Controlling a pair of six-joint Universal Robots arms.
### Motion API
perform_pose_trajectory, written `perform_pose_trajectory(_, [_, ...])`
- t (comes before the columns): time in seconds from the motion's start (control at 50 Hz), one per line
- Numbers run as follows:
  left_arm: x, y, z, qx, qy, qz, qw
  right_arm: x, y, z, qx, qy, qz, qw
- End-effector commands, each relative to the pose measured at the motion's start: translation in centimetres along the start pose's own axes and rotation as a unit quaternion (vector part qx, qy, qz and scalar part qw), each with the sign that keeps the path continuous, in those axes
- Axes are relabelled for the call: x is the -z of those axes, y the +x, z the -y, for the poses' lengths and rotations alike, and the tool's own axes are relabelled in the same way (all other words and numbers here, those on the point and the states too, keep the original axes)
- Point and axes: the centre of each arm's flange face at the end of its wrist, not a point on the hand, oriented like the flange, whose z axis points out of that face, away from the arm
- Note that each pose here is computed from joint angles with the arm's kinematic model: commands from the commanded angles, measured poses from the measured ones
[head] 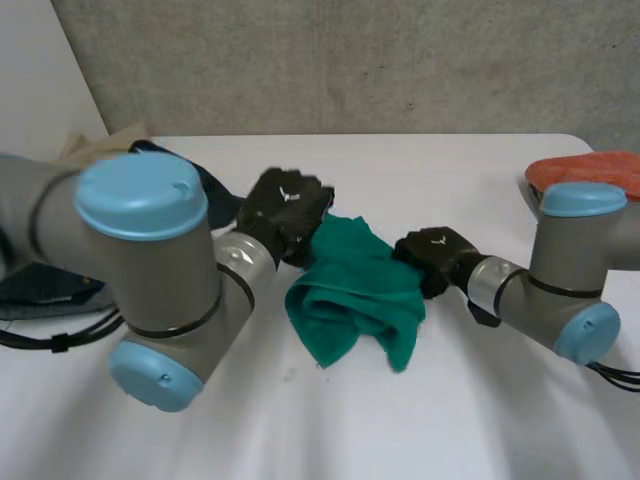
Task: Fold the laundry.
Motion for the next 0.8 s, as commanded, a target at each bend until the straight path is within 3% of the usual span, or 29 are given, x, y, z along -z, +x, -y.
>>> perform_pose_trajectory(0.02, [1.1,-1.0,2.7,0.002,0.037,0.01,0.999,1.7,0.2,6.1,0.017,0.108,-0.025,0.994])
perform_pose_trajectory(0.1, [1.3,-1.1,2.5,0.003,0.033,0.012,0.999,5.0,0.8,11.5,0.057,0.173,-0.051,0.982])
perform_pose_trajectory(0.22, [2.6,-2.3,3.0,0.01,0.034,0.029,0.999,7.5,-0.1,14.3,0.07,0.196,-0.051,0.977])
perform_pose_trajectory(0.28, [3.3,-4.6,2.9,0.014,0.035,0.068,0.997,7.5,-2.1,14.6,0.075,0.199,-0.03,0.977])
perform_pose_trajectory(0.32, [3.7,-5.6,2.8,0.014,0.038,0.085,0.996,7.7,-6.0,15.1,0.085,0.208,0.014,0.974])
perform_pose_trajectory(0.42, [5.0,-8.2,2.5,0.015,0.057,0.138,0.989,7.9,-12.4,14.1,0.09,0.2,0.081,0.972])
perform_pose_trajectory(0.48, [5.6,-10.2,1.9,0.016,0.06,0.172,0.983,6.2,-14.7,11.1,0.081,0.158,0.093,0.98])
perform_pose_trajectory(0.6, [6.0,-11.5,0.2,0.019,0.037,0.194,0.98,3.2,-16.2,6.5,0.088,0.097,0.09,0.987])
perform_pose_trajectory(0.7, [6.1,-11.1,-0.8,0.027,0.022,0.188,0.981,2.8,-15.7,7.2,0.106,0.108,0.075,0.986])
perform_pose_trajectory(0.8, [6.3,-10.7,-1.0,0.043,0.018,0.181,0.982,5.4,-14.7,10.8,0.107,0.142,0.059,0.982])
